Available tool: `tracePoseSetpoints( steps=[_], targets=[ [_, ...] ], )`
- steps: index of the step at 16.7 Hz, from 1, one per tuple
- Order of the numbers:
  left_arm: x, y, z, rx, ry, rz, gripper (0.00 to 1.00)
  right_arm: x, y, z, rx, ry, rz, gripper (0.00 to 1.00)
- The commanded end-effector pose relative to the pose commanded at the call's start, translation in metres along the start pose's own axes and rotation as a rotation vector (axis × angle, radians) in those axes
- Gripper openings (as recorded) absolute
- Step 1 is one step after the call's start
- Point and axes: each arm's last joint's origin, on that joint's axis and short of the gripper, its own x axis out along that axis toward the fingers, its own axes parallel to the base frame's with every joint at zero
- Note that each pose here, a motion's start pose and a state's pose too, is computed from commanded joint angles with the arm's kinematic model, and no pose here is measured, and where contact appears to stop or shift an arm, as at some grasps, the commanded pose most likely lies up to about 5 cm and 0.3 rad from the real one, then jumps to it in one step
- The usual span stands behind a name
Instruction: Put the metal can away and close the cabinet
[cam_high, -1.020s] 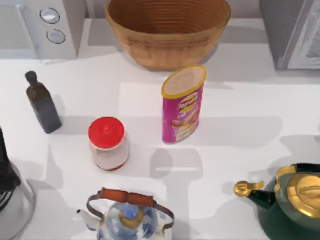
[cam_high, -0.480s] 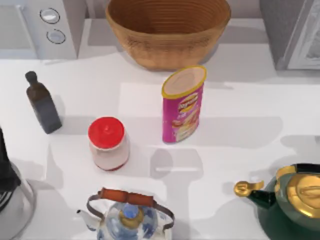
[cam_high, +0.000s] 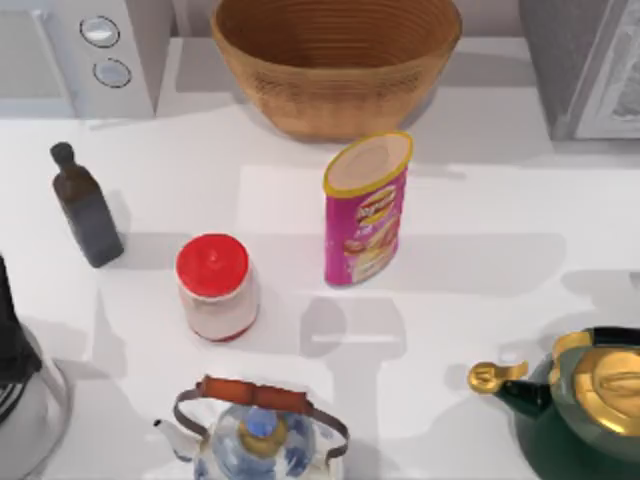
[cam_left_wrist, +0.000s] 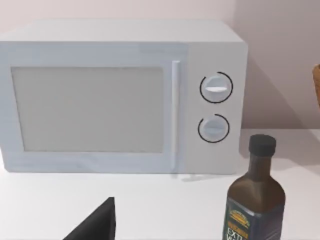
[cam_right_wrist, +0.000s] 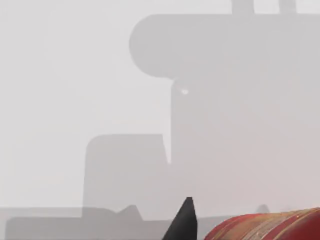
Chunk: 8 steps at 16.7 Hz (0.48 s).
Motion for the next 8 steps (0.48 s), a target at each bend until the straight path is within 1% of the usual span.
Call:
tracePoseSetpoints(
  steps=[2,4,8],
  targets=[
    [0.0,0.0,0.0,0.0,0.0,0.0,1.0,-0.002,-0.001,0.004,-0.002,-0.005,-0.002,0.0],
    [0.0,0.0,0.0,0.0,0.0,0.0,1.0,-0.008,-0.003,0.018,-0.006,-0.011,-0.007,0.0],
    [0.0,0.0,0.0,0.0,0.0,0.0,1.0,-0.036,-0.006,0.048,0.005,0.025,-0.007,0.0]
  ],
)
